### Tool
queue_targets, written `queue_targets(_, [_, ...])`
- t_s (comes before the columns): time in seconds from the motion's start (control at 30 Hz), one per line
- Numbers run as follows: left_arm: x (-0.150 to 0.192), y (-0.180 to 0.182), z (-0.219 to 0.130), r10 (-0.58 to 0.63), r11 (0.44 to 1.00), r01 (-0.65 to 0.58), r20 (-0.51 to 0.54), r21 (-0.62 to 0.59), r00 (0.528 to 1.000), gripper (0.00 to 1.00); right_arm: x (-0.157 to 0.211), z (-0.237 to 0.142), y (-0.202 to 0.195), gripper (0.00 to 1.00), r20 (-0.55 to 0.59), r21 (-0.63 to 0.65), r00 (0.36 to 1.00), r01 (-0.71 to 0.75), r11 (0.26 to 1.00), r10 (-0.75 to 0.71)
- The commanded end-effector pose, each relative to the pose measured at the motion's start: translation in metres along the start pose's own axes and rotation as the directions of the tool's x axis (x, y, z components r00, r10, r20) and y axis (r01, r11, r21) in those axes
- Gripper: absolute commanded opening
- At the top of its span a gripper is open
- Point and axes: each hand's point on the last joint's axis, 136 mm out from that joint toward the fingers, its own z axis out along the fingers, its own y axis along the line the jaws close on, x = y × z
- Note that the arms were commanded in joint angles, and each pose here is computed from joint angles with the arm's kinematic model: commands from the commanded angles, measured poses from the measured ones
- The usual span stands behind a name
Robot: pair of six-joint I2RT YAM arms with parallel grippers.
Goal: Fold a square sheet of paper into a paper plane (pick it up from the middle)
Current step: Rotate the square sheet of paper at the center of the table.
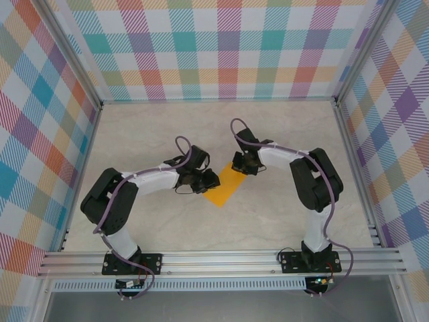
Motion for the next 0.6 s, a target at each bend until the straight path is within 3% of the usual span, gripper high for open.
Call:
queue_targets(0.0, [0.01, -0.022, 0.008, 0.025, 0.998, -0.023, -0.038, 0.052, 0.999, 0.17, -0.016, -0.03, 0.033, 0.1, 0.066, -0.215, 0.998, 0.016, 0.977, -0.002])
queue_targets(0.1, [0.018, -0.016, 0.014, 0.018, 0.999, -0.017, -0.055, 0.032, 0.998, 0.13, -0.002, -0.044, 0.041, 0.09, 0.039, -0.299, 0.998, 0.065, 0.952, -0.055])
queue_targets(0.3, [0.034, -0.014, 0.026, 0.018, 1.0, -0.016, -0.103, 0.022, 0.995, 0.04, 0.053, -0.034, 0.023, 0.02, -0.124, -0.371, 0.991, 0.006, 0.929, -0.055])
queue_targets(0.57, [0.041, -0.011, 0.036, 0.029, 1.0, -0.028, -0.129, 0.007, 0.991, 0.0, 0.083, -0.032, 0.023, 0.0, -0.194, -0.447, 0.974, 0.016, 0.894, -0.115])
